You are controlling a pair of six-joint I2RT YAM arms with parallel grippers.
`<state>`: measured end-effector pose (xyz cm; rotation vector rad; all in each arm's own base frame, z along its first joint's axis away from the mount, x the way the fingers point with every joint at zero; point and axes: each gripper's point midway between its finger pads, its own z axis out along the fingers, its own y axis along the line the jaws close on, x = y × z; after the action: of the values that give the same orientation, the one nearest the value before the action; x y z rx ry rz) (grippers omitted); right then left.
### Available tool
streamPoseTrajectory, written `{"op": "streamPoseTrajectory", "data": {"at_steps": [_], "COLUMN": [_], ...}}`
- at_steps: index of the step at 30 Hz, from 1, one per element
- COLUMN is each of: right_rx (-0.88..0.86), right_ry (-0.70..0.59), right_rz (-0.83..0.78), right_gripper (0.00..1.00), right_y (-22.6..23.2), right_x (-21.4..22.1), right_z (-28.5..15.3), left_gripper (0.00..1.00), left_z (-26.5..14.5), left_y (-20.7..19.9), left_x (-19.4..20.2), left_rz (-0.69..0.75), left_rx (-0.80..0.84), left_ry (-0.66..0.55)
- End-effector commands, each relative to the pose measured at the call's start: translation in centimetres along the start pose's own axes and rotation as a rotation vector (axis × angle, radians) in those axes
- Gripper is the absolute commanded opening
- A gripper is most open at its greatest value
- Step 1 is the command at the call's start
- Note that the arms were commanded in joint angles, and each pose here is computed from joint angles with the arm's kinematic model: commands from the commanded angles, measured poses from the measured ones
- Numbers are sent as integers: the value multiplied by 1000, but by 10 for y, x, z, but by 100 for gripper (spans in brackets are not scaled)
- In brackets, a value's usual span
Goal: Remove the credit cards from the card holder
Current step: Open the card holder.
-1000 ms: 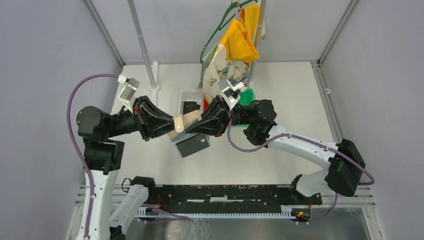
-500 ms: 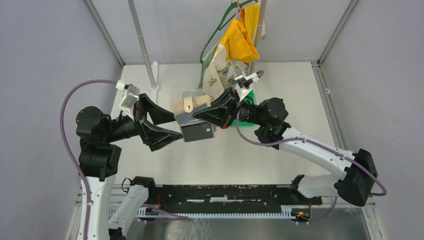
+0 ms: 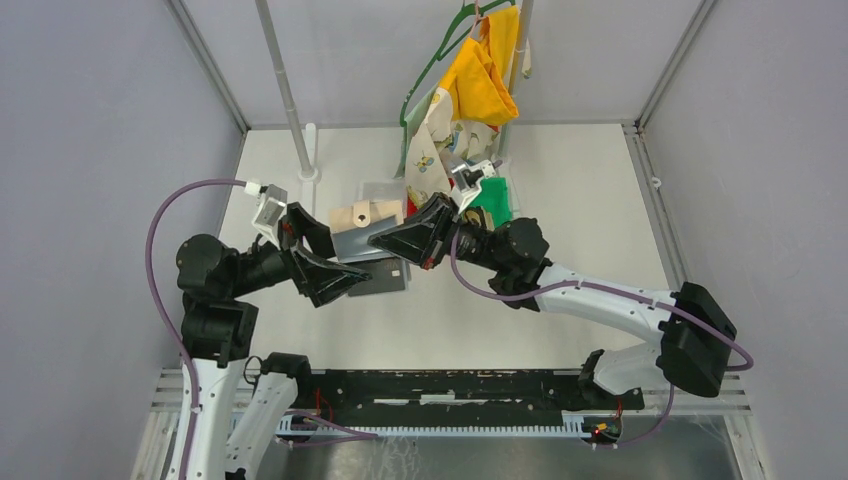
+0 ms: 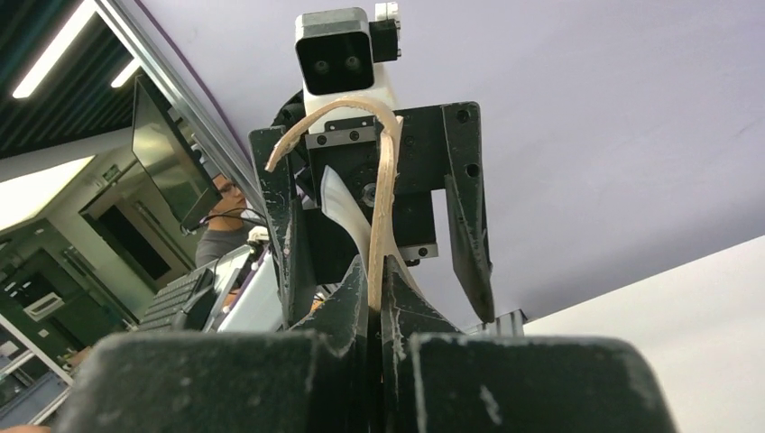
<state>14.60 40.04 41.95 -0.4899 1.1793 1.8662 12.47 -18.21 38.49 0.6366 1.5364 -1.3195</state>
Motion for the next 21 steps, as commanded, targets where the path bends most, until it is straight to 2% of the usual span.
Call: {"op": "streamPoseTrajectory", "data": {"at_steps": [1, 6, 10, 12, 16, 20, 21], "right_rx": [-154, -141, -115, -108, -107, -91, -89], "right_ry": [-194, -279, -376, -406, -442, -444, -436], "right_rz": [6, 30, 43, 49, 68, 59, 54], "right_gripper": [0, 0, 0, 0, 0, 0, 4], "right_y": [47, 43, 39, 38, 38, 35, 35], "right_x": [-53, -63, -73, -72, -67, -61, -59], "right_z": [17, 15, 7, 5, 3, 1, 1], "left_gripper": [93, 88, 79, 72, 50, 36, 31], "left_z": [0, -2, -3, -3, -2, 0, 1], "left_y": [-1, -5, -9, -10, -11, -16, -16], "left_x": [-13, -4, 0, -2, -11, -23, -24], "left_rz": [10, -18, -39, -45, -50, 25, 29], "left_rx": [-30, -10, 11, 11, 8, 34, 40], "left_ry": [-77, -60, -52, -64, -103, -94, -84]}}
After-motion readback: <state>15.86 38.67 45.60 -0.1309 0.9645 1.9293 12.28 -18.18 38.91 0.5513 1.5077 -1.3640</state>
